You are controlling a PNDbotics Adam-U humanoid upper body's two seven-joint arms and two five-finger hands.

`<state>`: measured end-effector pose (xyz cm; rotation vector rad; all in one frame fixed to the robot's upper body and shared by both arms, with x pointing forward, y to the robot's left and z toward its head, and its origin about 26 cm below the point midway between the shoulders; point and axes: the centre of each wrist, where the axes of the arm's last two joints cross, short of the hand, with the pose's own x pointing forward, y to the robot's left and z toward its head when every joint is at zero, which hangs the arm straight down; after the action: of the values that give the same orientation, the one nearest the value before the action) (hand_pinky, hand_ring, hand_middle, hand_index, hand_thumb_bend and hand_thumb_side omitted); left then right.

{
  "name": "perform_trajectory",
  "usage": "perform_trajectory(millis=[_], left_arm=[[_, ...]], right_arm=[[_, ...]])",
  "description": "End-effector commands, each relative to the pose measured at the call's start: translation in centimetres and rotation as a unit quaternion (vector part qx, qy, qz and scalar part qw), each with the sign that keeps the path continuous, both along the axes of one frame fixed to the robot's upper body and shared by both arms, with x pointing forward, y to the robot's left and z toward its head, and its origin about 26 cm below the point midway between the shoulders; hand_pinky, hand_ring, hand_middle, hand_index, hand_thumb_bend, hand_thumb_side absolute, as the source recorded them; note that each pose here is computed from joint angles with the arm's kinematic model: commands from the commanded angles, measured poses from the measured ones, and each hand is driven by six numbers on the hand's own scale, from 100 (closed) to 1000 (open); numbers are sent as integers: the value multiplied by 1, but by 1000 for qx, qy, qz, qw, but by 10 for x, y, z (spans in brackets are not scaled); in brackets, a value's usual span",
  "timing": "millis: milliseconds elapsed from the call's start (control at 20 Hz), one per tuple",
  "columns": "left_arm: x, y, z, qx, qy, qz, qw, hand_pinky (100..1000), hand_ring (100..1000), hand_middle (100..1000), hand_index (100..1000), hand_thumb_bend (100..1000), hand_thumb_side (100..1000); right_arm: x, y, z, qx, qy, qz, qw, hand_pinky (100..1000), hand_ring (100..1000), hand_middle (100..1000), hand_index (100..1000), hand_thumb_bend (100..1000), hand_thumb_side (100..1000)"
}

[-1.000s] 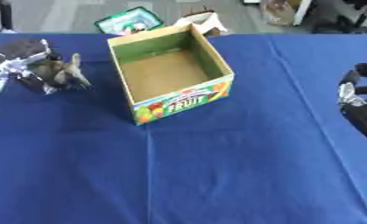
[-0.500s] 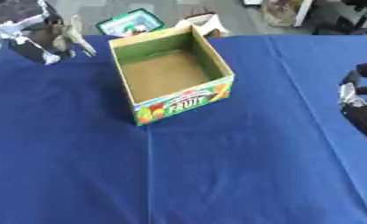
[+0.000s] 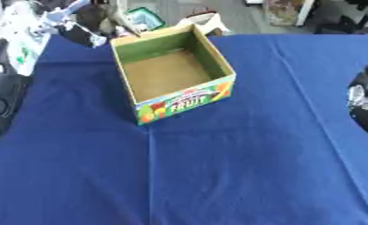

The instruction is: Pick up objects on the table and place them in the box.

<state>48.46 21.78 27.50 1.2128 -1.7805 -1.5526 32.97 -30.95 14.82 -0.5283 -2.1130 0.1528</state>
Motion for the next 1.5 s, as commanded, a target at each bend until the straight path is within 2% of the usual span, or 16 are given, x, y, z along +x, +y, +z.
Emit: perform_trajectory(millis=[50, 300, 700, 800, 900, 1100, 1150, 1200, 1250, 1350, 1500], left_arm=[[2, -14, 4, 5, -26, -6, 1000, 455, 233, 181, 306, 280, 100], [7, -24, -20, 2, -21, -6, 1000, 465, 247, 196, 321, 277, 100], [9, -34, -60, 15, 12, -2, 1000, 494, 318, 269, 384, 331, 100], [9, -35, -66, 20, 13, 0, 1000, 507, 368, 312, 425, 375, 100], [9, -36, -70, 26, 16, 1, 1000, 533, 438, 400, 498, 449, 100], [9, -35, -76, 41, 31, 1, 999, 591, 544, 524, 637, 654, 100], [9, -35, -76, 43, 34, 1, 998, 608, 569, 555, 672, 740, 171], [9, -34, -76, 44, 36, 1, 998, 615, 578, 567, 684, 770, 209], [9, -34, -75, 45, 38, 0, 998, 627, 595, 588, 704, 854, 287], [9, -33, -74, 44, 39, -3, 998, 649, 627, 622, 734, 914, 432], [8, -31, -71, 35, 35, -6, 999, 688, 683, 676, 762, 971, 544]], right_arm=[[2, 1, 9, -5, -12, 9, 1000, 564, 751, 652, 848, 100, 176], [4, 6, 11, -4, -13, 20, 1000, 564, 751, 653, 849, 100, 177], [6, 10, 11, 0, -15, 29, 999, 564, 751, 652, 849, 100, 178], [6, 10, 11, 1, -14, 29, 999, 564, 751, 652, 849, 100, 179], [6, 10, 11, 1, -14, 29, 999, 564, 751, 652, 849, 100, 179], [6, 11, 11, 2, -15, 30, 999, 565, 751, 652, 849, 100, 179], [6, 11, 11, 2, -15, 30, 999, 565, 751, 652, 849, 100, 179], [6, 11, 11, 2, -15, 29, 999, 565, 751, 652, 849, 100, 179], [6, 10, 11, 2, -15, 29, 999, 565, 751, 652, 849, 100, 179], [6, 10, 11, 2, -15, 29, 999, 565, 751, 652, 849, 100, 179], [6, 10, 11, 2, -16, 29, 999, 565, 751, 652, 849, 100, 179]])
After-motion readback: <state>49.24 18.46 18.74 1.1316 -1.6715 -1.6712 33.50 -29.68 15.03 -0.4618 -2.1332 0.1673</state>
